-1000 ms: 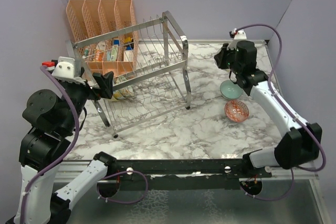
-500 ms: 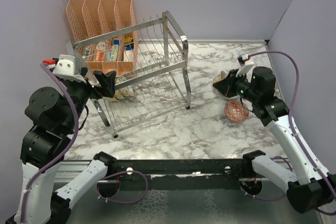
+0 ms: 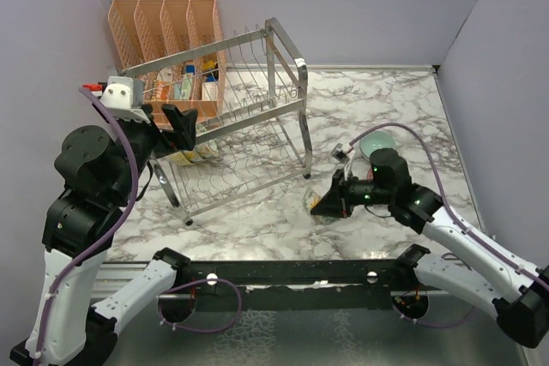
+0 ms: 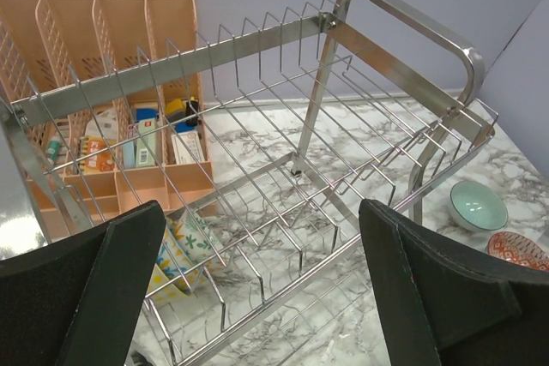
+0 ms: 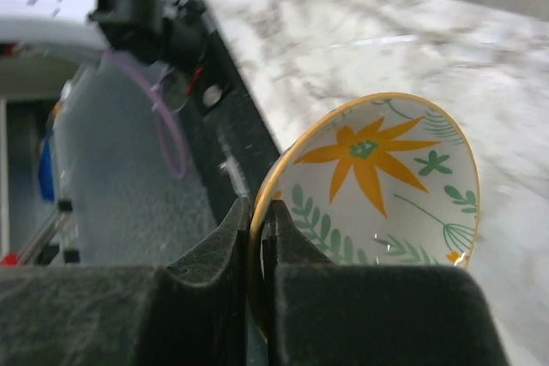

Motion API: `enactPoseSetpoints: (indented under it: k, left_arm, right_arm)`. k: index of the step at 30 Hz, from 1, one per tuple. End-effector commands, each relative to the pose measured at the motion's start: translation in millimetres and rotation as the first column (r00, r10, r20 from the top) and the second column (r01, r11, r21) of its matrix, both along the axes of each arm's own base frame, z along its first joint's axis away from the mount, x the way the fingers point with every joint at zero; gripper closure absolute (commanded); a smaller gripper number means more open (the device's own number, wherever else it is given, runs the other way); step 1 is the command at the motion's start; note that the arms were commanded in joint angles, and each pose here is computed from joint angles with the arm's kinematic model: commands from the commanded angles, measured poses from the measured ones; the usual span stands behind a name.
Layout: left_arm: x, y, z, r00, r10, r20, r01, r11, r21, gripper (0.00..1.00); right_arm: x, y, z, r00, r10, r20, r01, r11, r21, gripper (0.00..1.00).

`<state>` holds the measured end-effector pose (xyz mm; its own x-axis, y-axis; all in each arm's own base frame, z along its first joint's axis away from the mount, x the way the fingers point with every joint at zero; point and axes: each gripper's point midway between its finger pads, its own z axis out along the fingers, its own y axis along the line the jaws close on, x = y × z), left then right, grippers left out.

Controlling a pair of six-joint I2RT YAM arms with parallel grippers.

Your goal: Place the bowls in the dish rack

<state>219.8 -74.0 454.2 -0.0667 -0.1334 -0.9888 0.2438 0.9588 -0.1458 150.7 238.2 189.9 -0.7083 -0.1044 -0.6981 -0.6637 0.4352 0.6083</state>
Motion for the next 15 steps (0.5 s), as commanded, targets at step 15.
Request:
enactPoseSetpoints:
  k: [15]
  left_arm:
    - [-9,4,24,0.999,0.005,0.041,-0.004,0.999,-0.038,0.01]
  right_arm:
    - [-102,146,43,0.880,0.475,0.010,-0.459,0.843,0.280,0.99]
